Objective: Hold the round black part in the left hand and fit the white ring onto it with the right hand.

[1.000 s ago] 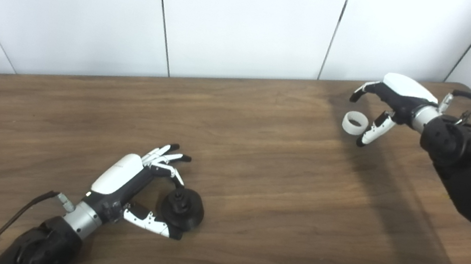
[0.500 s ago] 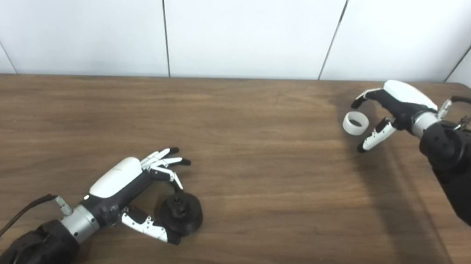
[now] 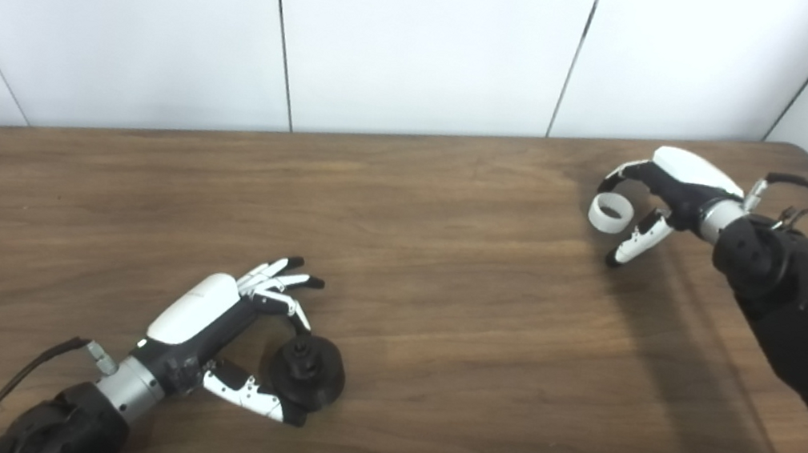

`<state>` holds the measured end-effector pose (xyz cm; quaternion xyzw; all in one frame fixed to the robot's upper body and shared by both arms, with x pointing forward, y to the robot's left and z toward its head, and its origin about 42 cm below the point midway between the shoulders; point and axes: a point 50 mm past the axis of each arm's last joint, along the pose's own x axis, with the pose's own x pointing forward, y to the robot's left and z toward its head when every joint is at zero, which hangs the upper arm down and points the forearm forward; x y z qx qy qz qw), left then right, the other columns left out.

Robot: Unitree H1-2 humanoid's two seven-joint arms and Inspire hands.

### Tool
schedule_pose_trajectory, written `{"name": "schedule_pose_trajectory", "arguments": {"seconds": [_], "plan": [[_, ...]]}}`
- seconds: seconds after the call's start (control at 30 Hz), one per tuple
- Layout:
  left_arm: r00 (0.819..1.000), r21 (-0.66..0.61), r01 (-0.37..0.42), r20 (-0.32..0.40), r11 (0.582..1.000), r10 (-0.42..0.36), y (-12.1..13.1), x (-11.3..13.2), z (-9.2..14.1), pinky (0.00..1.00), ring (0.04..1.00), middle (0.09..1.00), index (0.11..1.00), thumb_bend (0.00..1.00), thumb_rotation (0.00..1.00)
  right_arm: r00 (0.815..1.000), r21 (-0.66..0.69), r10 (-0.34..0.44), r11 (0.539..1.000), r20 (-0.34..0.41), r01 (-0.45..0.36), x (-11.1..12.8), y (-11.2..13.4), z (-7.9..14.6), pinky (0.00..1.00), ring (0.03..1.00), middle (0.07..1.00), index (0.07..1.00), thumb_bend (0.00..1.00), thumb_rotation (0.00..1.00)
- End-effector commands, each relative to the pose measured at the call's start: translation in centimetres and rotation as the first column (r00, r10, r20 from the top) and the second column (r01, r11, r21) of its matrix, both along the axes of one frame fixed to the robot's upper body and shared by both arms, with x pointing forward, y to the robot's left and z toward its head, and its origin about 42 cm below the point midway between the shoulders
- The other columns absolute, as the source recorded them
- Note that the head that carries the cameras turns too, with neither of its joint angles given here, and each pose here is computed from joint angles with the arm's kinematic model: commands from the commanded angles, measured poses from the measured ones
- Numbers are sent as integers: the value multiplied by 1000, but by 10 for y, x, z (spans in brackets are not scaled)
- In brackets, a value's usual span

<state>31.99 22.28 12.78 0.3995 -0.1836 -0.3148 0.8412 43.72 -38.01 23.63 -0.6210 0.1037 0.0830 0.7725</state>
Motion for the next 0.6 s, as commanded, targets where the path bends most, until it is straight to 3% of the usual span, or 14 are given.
{"name": "schedule_pose_trajectory", "arguments": {"seconds": [0.0, 0.57], "plan": [[999, -24, 6, 51, 1000, -4, 3, 4, 16, 1000, 1000, 896, 483, 524, 50, 997, -15, -8, 1000, 79, 10, 6, -7, 24, 815, 933, 895, 744, 754, 134], [998, -19, 9, 59, 1000, -8, 4, 2, 19, 1000, 1000, 898, 483, 524, 51, 995, -49, -8, 999, 98, 12, 10, -8, 25, 783, 937, 887, 727, 729, 131]]}}
